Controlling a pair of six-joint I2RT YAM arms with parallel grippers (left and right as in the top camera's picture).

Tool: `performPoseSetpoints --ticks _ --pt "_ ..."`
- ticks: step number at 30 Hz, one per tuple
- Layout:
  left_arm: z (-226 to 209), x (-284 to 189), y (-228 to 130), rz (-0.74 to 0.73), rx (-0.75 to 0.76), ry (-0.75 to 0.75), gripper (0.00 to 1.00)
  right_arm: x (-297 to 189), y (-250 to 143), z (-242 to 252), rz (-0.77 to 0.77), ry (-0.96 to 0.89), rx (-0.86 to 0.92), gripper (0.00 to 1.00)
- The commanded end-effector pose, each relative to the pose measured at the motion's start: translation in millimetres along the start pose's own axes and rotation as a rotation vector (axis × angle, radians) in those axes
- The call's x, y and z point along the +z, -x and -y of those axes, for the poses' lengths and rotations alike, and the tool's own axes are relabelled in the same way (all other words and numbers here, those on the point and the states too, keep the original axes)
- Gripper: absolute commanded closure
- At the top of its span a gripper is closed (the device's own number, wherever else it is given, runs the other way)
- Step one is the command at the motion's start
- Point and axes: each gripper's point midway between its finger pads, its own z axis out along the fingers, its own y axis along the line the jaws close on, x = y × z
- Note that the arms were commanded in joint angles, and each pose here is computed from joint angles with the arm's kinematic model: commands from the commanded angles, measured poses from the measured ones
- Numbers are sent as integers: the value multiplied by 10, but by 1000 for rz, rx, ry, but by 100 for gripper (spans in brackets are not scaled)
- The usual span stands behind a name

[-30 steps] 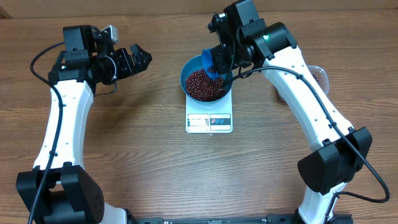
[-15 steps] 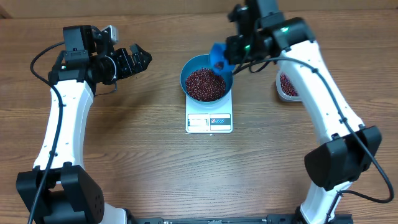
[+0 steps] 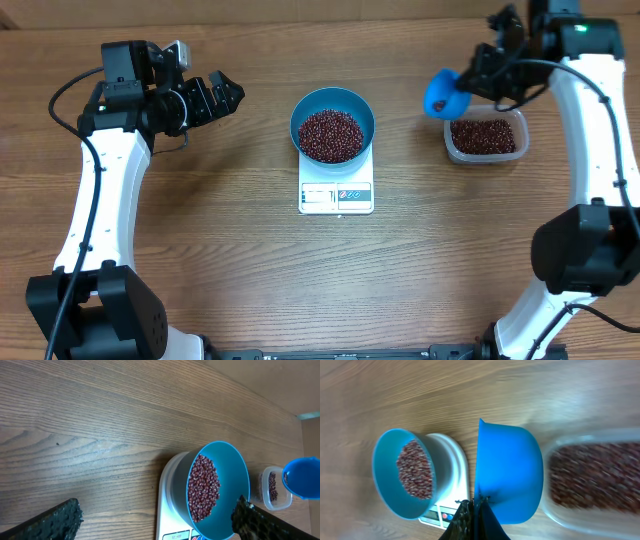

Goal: Scoop item into bowl and weigh 150g on scale
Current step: 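Move the empty scoop right to the clear bean tub, right gripper, then dip the scoop into the beans in the tub, right gripper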

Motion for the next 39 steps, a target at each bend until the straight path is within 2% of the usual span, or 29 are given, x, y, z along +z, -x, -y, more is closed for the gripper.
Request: performPoseSetpoints --ticks 1,7,16,23,31,39 --pt "114 -94 82 33 39 -9 0 -223 72 168 50 -49 12 96" --pt "108 -97 85 34 38 -8 0 -332 9 648 38 -268 62 96" --pt "108 -97 85 34 38 -8 1 -368 -54 794 23 -449 39 96" --pt "107 -96 85 34 38 -8 0 -342 -57 708 27 -557 -34 96" --pt "110 -96 85 34 38 -9 1 -417 -16 557 73 -814 -182 96" --pt "108 -97 85 34 38 -8 1 -373 -6 377 95 -839 -240 96"
